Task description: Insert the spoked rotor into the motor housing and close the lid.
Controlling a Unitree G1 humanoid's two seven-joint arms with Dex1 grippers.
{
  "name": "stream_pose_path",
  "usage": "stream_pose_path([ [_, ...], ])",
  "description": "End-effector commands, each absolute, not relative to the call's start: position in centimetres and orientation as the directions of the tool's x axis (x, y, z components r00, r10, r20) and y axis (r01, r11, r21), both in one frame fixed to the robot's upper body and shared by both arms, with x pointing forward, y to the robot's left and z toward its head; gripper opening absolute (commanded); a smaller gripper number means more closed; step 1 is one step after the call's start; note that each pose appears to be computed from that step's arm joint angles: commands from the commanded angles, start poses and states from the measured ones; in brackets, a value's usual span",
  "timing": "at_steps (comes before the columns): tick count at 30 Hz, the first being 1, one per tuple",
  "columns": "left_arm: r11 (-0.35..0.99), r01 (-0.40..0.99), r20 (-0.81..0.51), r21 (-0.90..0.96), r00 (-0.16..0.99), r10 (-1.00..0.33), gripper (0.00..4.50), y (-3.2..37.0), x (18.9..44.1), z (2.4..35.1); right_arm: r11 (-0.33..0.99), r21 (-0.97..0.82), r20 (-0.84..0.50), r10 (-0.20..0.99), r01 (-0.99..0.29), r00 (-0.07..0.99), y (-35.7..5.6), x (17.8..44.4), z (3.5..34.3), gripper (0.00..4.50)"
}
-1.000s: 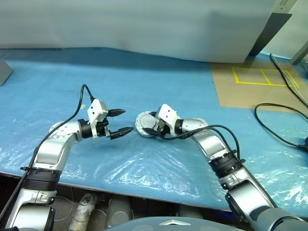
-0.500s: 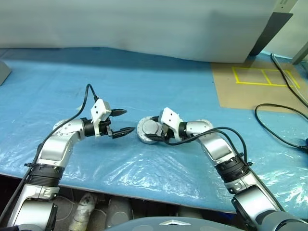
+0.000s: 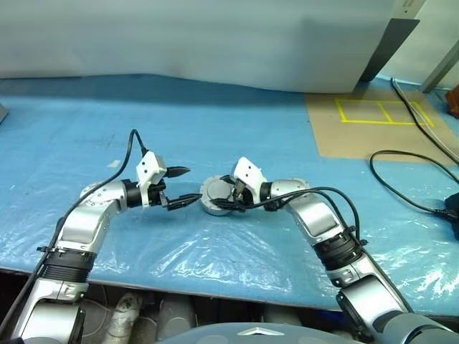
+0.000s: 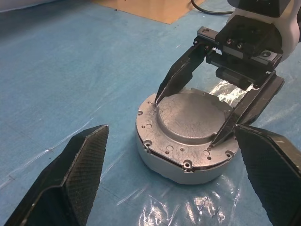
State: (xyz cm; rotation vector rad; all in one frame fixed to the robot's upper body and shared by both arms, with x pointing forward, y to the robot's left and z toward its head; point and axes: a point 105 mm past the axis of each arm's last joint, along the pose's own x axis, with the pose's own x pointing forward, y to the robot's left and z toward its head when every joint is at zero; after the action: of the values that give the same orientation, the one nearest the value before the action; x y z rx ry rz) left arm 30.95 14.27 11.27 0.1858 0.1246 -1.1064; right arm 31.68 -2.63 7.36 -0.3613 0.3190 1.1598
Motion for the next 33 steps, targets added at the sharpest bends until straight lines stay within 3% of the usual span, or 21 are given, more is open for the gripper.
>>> stream_pose_path([
  [1,0.432,0.893,-0.168,0.130,0.449,-0.878,4.50,14.3,30.8,12.3,0.396,0.062,-0.640,0.720,-0.916,0.268,-4.5,29.0,0.3,3.18],
  [5,0.433,0.892,-0.168,0.130,0.450,-0.877,4.50,14.3,30.9,12.3,0.419,0.042,-0.638,0.710,-0.907,0.298,-4.4,29.1,0.7,3.18],
  [11,0.431,0.894,-0.169,0.126,0.447,-0.878,4.50,14.2,30.9,12.2,0.449,-0.076,-0.518,0.745,-0.890,0.420,-4.2,30.7,2.9,3.18],
  [17,0.429,0.895,-0.171,0.124,0.445,-0.879,4.50,14.2,30.9,12.2,0.454,-0.021,-0.390,0.817,-0.891,0.426,-3.7,30.5,4.9,3.18],
  [23,0.426,0.896,-0.173,0.124,0.442,-0.880,4.50,14.1,30.8,12.2,0.382,-0.012,-0.376,0.854,-0.924,0.359,-3.4,29.9,5.3,3.18],
  [33,0.429,0.895,-0.171,0.120,0.444,-0.880,4.50,14.1,30.8,12.1,0.283,-0.225,-0.366,0.862,-0.932,0.350,-3.4,30.8,7.5,3.18],
])
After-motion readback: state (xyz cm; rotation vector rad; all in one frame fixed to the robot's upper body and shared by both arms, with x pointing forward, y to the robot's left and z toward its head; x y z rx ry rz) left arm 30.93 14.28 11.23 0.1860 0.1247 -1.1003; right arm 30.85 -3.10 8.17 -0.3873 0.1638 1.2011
